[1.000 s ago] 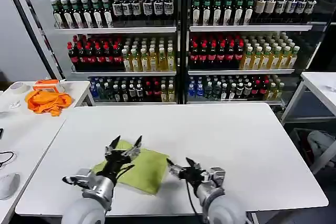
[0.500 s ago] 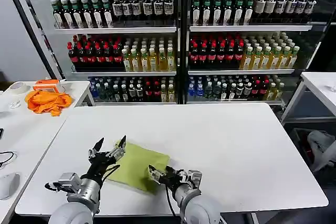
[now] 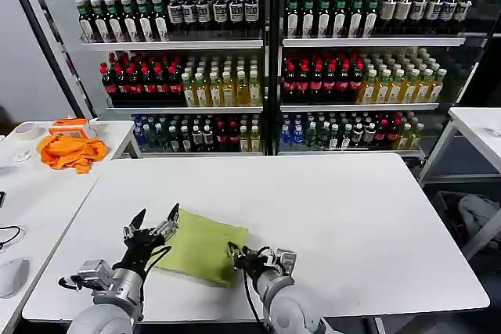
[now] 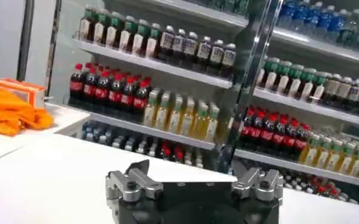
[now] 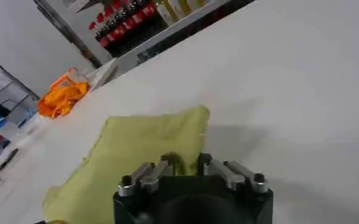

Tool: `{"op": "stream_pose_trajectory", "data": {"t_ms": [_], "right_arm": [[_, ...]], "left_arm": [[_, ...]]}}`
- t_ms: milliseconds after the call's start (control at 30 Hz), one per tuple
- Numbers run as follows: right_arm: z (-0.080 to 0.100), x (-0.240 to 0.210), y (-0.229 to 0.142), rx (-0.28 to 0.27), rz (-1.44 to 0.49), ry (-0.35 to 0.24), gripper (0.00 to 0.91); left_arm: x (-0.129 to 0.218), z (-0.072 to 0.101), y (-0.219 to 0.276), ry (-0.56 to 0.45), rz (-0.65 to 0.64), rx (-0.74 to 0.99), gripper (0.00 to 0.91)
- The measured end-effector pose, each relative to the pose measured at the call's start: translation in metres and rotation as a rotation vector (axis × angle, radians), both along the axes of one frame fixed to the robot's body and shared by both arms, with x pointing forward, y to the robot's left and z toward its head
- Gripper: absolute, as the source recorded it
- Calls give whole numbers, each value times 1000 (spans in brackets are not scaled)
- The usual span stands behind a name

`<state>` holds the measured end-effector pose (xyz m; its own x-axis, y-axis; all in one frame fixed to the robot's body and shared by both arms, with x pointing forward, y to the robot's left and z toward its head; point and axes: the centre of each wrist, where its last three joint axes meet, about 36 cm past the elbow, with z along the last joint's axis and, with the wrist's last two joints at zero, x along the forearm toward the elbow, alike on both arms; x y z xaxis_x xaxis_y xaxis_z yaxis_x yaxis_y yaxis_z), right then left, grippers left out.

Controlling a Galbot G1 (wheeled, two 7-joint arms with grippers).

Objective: Fold and organize the clothes.

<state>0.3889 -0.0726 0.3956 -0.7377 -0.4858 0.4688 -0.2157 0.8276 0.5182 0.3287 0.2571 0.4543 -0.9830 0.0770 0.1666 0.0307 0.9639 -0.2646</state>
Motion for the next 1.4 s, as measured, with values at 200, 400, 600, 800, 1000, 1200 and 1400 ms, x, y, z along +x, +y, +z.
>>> {"op": "stream_pose_trajectory", "data": {"t_ms": [200, 400, 600, 800, 1000, 1200, 1400], "right_arm": [[-1, 14, -10, -55, -17, -42, 0], [2, 35, -31, -123, -39, -89, 0], [9, 63, -66, -225, -62, -143, 0], [12, 82, -104, -335, -84, -177, 907], [16, 91, -132, -409, -103, -214, 907], [14, 95, -148, -466, -148, -308, 907], [11, 88, -164, -525, -202, -436, 907]], "left_arm": [[-2, -2, -3, 9, -2, -11, 907], [-2, -4, -5, 13, -10, -13, 907], [-2, -4, -8, 11, -23, -11, 907], [-1, -4, -12, 10, -37, -7, 907], [0, -6, -17, 10, -50, -3, 907], [1, -6, -23, 6, -67, 2, 907], [3, -7, -23, -8, -72, 28, 907]]}}
